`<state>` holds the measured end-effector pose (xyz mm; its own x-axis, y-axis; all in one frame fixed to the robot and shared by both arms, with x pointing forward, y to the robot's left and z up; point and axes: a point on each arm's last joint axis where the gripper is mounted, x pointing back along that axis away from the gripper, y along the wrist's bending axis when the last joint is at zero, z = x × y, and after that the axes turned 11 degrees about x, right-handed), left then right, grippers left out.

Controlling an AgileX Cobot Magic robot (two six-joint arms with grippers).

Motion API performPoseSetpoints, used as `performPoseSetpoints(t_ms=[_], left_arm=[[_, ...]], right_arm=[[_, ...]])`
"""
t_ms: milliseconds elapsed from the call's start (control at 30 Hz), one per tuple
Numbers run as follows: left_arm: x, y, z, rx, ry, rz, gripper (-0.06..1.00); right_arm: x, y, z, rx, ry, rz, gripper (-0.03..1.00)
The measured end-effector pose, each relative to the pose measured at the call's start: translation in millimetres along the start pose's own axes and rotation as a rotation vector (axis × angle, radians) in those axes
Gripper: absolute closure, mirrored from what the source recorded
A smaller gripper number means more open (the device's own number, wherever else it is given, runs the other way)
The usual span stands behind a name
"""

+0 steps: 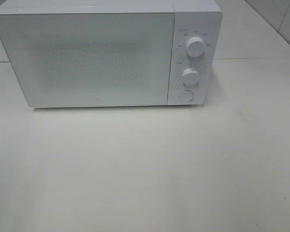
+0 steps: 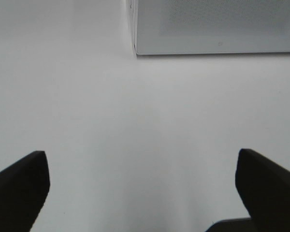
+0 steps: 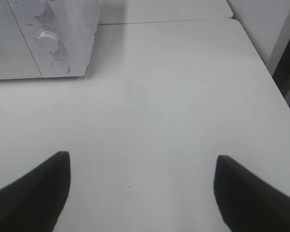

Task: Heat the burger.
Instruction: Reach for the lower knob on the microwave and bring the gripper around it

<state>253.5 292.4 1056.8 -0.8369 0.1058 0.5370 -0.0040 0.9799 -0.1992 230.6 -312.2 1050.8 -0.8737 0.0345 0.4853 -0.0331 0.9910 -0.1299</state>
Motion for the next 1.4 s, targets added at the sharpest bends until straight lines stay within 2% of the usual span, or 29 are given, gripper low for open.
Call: performPoseSetpoints(t_ms=[333,1400], left_arm=[[17.6,0.3,11.3,-0.013,-0.129,0.023,-0.04],[17.7,0.3,11.4,-0.013,-0.13,0.023,-0.04]], right_arm=[[0.0,0.0,0.0,0.0,0.0,0.0,0.21],[0.0,0.0,0.0,0.0,0.0,0.0,0.21]])
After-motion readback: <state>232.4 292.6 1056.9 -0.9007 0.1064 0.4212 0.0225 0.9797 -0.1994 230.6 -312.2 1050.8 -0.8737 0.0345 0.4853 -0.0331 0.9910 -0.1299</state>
